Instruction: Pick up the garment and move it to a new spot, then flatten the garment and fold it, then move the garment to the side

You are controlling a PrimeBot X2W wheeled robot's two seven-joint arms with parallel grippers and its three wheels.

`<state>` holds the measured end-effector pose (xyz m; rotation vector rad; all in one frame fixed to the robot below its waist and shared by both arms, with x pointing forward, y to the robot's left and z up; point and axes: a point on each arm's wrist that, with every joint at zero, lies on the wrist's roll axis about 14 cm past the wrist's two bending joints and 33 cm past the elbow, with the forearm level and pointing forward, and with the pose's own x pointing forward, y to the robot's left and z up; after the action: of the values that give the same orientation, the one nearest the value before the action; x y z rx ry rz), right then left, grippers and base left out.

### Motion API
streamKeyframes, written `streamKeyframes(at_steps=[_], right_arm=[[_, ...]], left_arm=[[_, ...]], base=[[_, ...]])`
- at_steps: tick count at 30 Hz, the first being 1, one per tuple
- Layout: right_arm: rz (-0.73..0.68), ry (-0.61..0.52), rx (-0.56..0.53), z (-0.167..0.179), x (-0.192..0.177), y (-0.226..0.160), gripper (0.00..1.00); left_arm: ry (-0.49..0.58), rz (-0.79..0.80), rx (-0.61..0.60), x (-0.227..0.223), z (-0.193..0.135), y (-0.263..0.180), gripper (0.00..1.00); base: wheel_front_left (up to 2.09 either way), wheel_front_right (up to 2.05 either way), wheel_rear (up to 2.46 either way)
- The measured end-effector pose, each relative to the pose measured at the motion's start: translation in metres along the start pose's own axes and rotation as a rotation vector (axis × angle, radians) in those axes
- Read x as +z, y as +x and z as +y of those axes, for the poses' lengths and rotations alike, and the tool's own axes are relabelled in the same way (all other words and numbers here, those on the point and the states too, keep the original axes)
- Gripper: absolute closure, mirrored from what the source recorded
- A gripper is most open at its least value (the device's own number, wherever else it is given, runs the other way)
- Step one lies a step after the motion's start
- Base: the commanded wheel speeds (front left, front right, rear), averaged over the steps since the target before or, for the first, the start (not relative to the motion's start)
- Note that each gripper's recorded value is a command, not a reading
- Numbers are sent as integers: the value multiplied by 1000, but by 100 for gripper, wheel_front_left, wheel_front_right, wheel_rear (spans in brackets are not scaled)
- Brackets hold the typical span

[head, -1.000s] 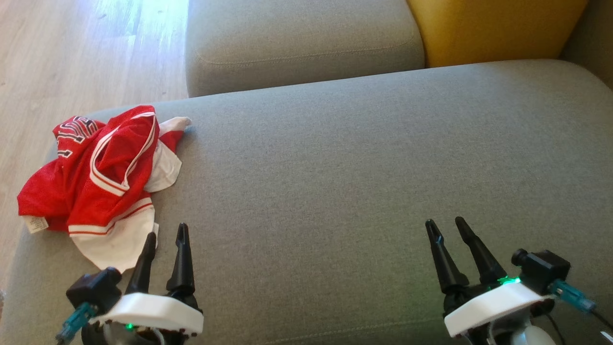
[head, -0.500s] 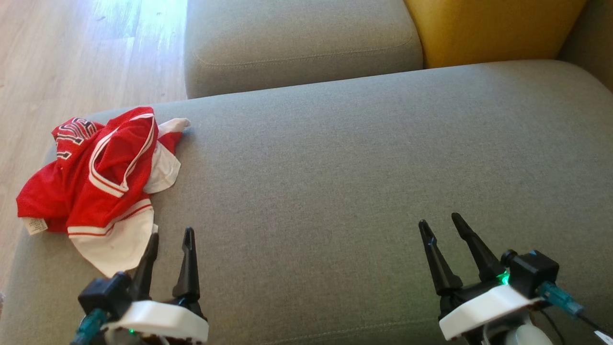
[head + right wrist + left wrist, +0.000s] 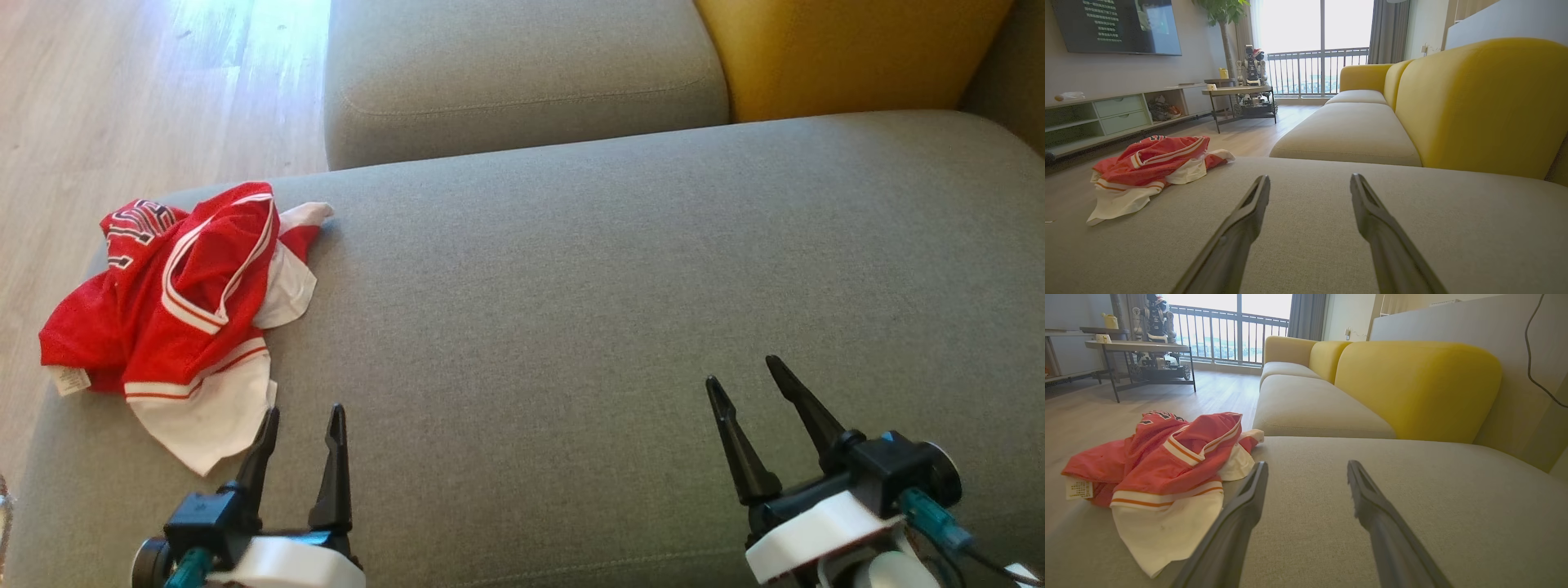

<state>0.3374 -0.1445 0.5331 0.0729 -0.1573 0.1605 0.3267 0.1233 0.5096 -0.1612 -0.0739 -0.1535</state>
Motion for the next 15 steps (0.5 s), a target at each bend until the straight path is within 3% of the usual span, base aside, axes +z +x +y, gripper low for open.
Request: streamKeyframes(at_steps=[4, 15], right_arm=[[-12, -37, 12, 2, 3, 1, 0], [14, -10, -16, -6, -6, -4, 0]], left_arm=[[37, -23, -7, 6, -1, -1, 0], [42, -4, 7, 0, 4, -4, 0]], base=[[0, 0, 0], [0, 0, 0]])
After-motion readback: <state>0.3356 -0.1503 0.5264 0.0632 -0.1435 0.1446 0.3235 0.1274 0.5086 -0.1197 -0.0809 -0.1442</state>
